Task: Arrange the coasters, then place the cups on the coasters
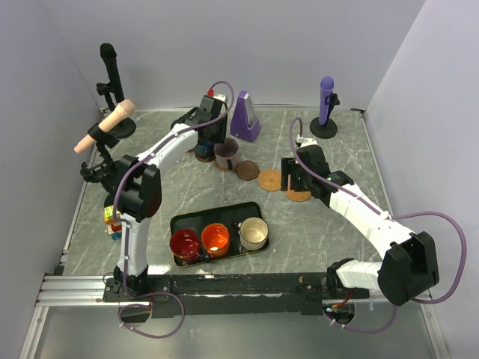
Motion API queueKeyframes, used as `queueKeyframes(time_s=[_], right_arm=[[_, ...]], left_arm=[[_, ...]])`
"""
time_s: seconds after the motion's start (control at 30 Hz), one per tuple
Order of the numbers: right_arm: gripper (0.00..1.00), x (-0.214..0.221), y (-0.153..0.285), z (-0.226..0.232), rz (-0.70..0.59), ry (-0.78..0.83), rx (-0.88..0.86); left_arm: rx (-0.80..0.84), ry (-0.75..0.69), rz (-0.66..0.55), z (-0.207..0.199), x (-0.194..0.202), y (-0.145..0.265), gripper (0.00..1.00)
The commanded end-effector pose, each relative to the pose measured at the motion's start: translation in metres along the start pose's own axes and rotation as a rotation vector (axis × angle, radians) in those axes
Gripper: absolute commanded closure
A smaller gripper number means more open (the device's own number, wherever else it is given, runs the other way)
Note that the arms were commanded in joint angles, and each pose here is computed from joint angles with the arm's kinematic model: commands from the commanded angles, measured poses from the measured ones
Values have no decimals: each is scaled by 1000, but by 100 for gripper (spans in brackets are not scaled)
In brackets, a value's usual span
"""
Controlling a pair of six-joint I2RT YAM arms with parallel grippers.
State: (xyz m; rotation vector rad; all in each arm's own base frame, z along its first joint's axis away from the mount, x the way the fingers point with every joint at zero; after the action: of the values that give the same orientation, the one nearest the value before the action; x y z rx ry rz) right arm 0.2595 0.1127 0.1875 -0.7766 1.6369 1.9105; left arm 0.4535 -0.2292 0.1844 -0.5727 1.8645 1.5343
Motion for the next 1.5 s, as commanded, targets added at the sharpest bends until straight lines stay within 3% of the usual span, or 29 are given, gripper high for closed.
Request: queueKeyframes(time_s=[0.0,0.2,0.43,0.63,0.87,1.17,1.47], right_arm=[[21,-19,7,4,-59,1,-12],[21,-14,10,4,-45,1,-26],[22,0,18,7,-12,24,-59],[23,18,34,23,79,143,-164],[26,60,67,46,232,240,-373],[33,80,60,71,308,271,-410],[53,84,35,78,376,375,-276]], left_arm=[[44,18,-102,-11,-26,31,55],[56,15,-178,-14,-40,55,47],[153,-3,-252,-18,-40,101,27],[281,-35,-243,-18,-2,134,23],[430,-66,-137,-19,54,163,23],[390,-26,-125,-5,86,176,23],[138,95,-154,26,84,172,20]])
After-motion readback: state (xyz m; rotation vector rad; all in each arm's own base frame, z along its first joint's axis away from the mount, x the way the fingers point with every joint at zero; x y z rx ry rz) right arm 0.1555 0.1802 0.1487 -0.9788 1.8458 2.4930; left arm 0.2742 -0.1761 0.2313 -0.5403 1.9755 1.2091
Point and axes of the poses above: each gripper's point midway between its finger pads, its own y axis back along the fingers, its own z axis along the line the jaws close on, x = y × z, the point moved 7 cm from there along y, back along the fingers
